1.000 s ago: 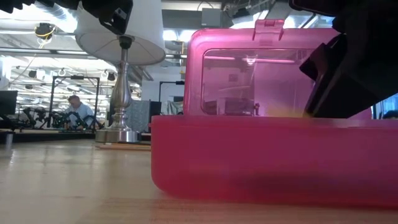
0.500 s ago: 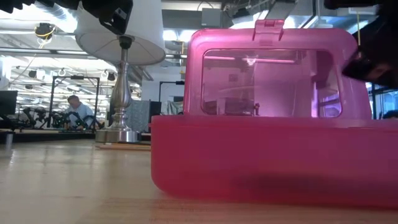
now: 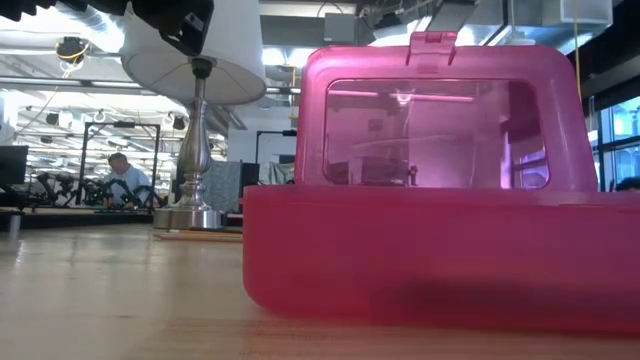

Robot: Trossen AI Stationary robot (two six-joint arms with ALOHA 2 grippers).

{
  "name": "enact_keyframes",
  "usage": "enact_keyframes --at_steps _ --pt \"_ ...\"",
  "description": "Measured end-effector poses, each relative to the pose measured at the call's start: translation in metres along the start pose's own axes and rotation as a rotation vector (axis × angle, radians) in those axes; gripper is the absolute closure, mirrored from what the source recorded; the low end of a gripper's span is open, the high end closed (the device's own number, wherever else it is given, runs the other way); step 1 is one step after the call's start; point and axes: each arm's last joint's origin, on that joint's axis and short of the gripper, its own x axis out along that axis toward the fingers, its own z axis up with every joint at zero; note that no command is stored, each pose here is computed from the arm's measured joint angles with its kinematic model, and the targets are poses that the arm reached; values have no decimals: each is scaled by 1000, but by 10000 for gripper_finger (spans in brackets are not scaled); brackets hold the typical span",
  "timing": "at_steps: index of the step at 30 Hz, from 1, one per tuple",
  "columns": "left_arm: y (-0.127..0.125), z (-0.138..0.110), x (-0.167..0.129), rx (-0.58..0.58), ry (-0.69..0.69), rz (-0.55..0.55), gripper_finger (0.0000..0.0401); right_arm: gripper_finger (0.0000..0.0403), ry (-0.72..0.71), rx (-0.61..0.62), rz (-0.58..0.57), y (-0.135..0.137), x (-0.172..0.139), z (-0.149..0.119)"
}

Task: Pick & place school supplies into a supply box
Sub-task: Put the yellow scissors into the pink supply box

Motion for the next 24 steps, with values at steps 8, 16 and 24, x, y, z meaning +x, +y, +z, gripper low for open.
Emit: enact_keyframes --at_steps 8,16,24 --pt "0 0 0 0 0 1 273 286 8 72 -60 -1 15 -17" --pt "0 0 0 0 0 2 270 286 -5 96 -126 -3 28 -18" --pt "0 0 0 0 0 1 271 286 5 96 -170 -5 36 -19"
